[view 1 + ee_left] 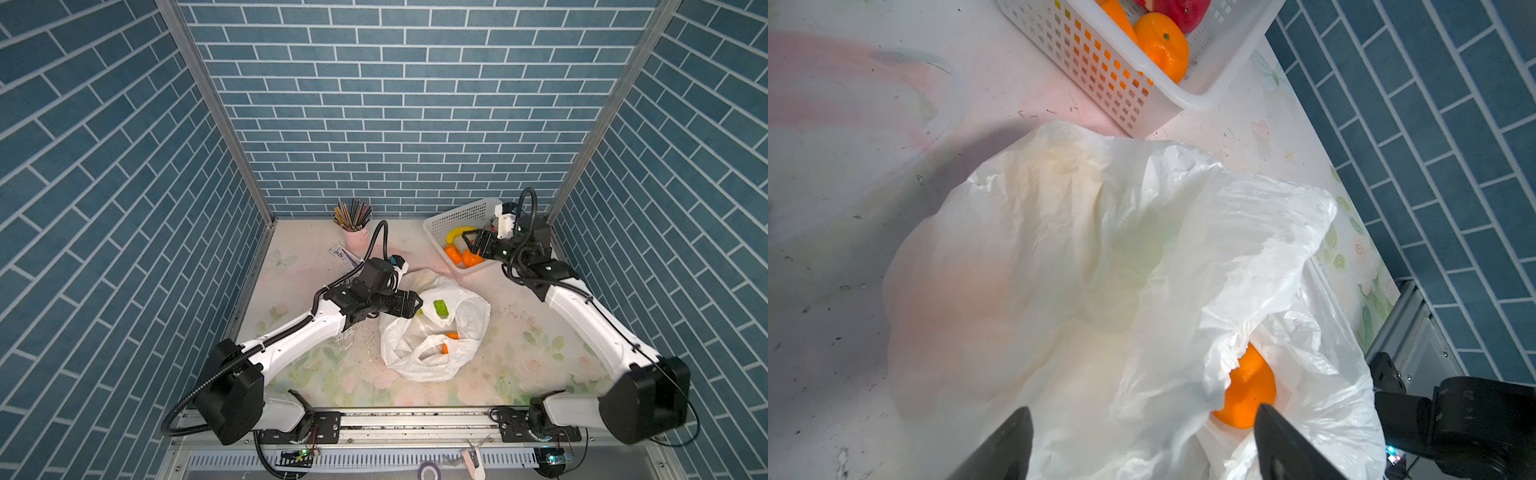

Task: Untie the knot of the plastic bag and take out the fruit
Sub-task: Place the fruit in the basket, then pick up the fruit from the plastic bag.

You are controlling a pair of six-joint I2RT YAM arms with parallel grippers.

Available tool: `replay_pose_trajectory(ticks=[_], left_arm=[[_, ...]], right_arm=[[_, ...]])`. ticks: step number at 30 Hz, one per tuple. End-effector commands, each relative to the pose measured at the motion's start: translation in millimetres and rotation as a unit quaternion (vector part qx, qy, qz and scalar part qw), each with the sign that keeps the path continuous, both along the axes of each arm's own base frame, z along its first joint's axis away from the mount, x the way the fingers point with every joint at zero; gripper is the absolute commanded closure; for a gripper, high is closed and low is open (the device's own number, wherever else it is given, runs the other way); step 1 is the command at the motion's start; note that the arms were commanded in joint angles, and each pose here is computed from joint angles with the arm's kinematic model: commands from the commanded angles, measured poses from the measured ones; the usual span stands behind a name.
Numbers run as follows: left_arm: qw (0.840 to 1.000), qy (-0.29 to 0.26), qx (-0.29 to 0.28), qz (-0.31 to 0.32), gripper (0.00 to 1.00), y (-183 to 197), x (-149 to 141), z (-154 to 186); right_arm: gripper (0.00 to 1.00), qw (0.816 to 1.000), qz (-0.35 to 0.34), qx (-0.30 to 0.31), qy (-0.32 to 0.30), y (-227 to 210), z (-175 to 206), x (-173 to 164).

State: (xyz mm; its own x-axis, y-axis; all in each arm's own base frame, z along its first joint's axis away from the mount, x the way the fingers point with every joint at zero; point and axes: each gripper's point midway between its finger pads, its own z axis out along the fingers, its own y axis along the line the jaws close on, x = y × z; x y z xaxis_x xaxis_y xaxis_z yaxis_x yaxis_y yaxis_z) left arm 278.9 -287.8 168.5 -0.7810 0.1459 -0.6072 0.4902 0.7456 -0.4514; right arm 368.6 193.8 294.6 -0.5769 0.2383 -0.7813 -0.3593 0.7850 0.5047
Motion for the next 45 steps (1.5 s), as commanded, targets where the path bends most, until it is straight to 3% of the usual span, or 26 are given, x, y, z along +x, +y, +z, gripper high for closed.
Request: replay_pose_trajectory(ticks=[1,6,15,18,29,37,45], left_arm=[[1.000,0.006,-0.001,-0.016,0.19,-6,1,-9],[1.000,0.010,0.011,-0.001,0.29,-8,12,-15],[0.999,0.008,0.011,0.034,0.76,-10,37,-5],[0.999,0.003,-0.002,0.042,0.84,-11,43,6],[0.998,-0.025,-0.037,0.052,0.86,-10,46,39],[0.996,-0.044,-0.035,0.069,0.86,0,45,47],[0.994,-0.047,-0.034,0.091,0.86,13,46,43]], right_arm=[[0.29,0.998,0.008,-0.036,0.042,8,-30,-43],[0.30,0.996,0.062,-0.034,0.059,38,-47,-108],[0.31,0.983,0.147,-0.067,0.089,78,-101,-168],[0.31,0.979,0.163,-0.080,0.097,87,-121,-174],[0.31,0.980,0.108,-0.121,0.111,101,-166,-141],[0.22,0.979,0.036,-0.156,0.122,106,-188,-94],[0.21,0.981,0.041,-0.154,0.106,125,-196,-57]])
